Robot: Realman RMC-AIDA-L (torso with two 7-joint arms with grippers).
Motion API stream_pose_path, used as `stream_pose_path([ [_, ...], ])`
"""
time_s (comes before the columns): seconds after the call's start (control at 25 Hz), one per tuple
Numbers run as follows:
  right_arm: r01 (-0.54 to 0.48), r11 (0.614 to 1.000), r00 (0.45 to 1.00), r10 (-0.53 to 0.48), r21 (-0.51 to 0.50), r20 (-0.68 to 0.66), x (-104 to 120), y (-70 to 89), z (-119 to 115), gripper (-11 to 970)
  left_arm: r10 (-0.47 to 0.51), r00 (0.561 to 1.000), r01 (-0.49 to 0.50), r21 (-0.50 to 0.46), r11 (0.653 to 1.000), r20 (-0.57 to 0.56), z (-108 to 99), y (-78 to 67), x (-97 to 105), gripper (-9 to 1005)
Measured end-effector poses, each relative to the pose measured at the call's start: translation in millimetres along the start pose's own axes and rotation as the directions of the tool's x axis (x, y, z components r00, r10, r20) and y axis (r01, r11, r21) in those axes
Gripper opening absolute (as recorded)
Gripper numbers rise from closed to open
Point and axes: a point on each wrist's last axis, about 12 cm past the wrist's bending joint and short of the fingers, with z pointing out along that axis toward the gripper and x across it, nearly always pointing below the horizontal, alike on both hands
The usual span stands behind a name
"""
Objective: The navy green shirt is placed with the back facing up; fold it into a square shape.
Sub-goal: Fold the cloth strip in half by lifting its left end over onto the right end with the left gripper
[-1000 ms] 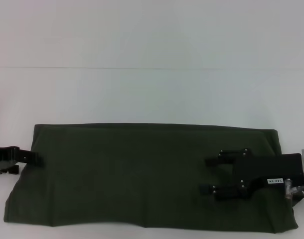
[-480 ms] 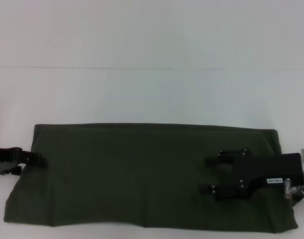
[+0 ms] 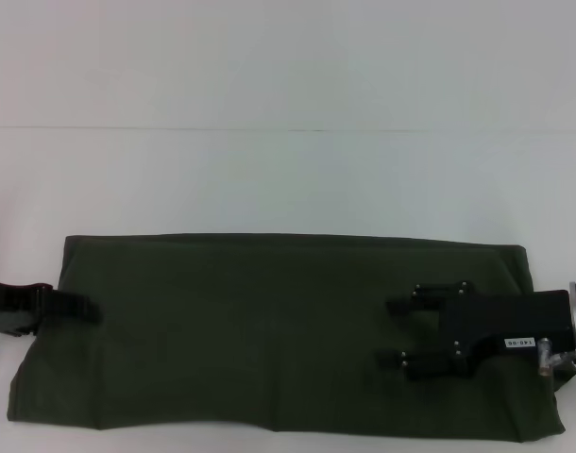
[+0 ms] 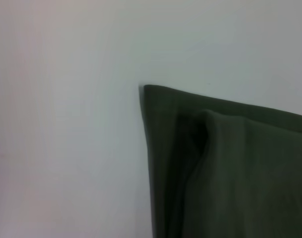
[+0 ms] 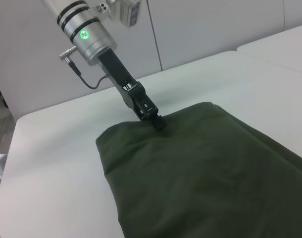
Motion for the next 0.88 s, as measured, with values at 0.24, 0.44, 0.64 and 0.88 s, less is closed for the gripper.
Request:
stream_pose_path([
  [0.24, 0.0, 1.0, 1.0, 0.0, 0.0, -0.001, 0, 0.1, 0, 838, 0.003, 1.0, -0.003, 0.013, 1.0, -0.009, 3, -3.8, -1, 838],
  [0.44, -0.002, 1.0, 1.0, 0.002, -0.002, -0.002, 0, 0.3, 0, 838, 0.003, 1.0, -0.003, 0.021, 1.0, -0.014, 5, -5.6, -1, 838],
  [0.64, -0.003, 1.0, 1.0, 0.003, -0.005, -0.001, 0, 0.6, 0, 837, 0.002, 1.0, -0.002, 0.025, 1.0, -0.013, 5, -6.0, -1, 837],
  [0.88, -0.009, 1.0, 1.0, 0.008, -0.007, -0.003, 0, 0.6, 0, 837, 0.001, 1.0, 0.0, 0.054, 0.999, -0.02, 8, -11.3, -2, 837],
])
